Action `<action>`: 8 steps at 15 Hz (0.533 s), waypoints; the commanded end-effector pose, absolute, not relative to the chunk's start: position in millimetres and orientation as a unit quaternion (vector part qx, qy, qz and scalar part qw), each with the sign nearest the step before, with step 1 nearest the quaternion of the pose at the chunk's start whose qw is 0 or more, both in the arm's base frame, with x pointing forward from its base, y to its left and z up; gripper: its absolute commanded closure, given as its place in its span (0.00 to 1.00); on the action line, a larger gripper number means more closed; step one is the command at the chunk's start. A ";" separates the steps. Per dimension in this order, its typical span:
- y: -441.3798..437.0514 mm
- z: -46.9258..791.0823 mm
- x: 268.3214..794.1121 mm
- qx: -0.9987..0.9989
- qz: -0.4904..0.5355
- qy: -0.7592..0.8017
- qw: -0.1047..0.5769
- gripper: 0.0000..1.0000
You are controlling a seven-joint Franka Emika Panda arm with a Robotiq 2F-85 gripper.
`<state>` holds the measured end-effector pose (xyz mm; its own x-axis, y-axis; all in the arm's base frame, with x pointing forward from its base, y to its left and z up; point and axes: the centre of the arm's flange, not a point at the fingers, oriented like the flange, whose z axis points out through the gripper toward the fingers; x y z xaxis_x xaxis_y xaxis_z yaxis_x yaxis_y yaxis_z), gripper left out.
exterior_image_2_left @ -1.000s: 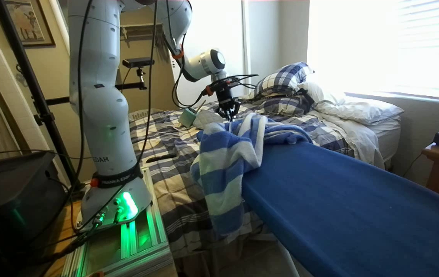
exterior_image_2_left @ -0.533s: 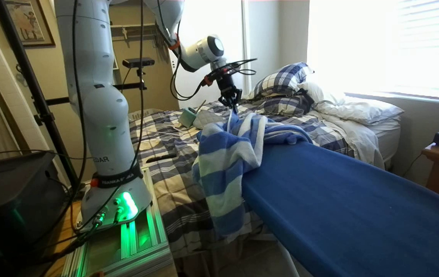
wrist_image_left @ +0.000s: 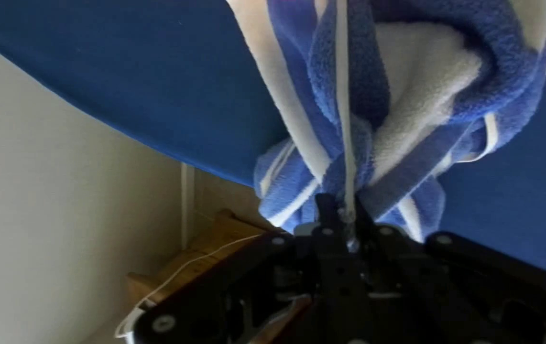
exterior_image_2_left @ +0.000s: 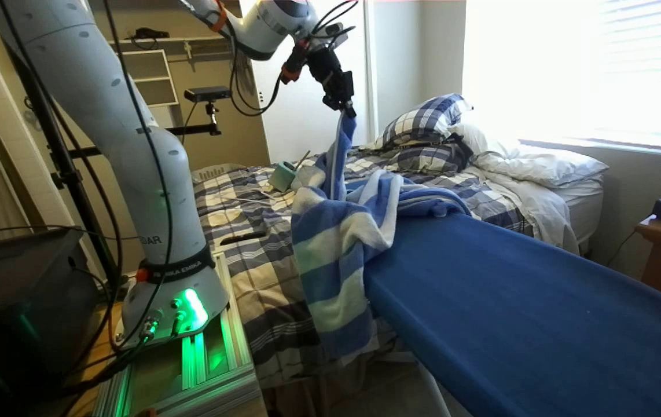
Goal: Unfold the towel
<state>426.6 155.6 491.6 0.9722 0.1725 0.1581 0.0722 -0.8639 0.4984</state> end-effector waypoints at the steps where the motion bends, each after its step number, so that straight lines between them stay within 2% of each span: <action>1: 120.1 542.4 353.3 0.947 0.127 -0.021 0.296 0.98; 5: 132.0 539.1 295.5 0.947 0.109 -0.026 0.302 0.98; 8: 150.2 506.0 283.3 0.958 0.096 0.027 0.268 0.98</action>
<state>306.8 143.3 533.2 0.9785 0.0374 0.2030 -0.0850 -0.8234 0.5610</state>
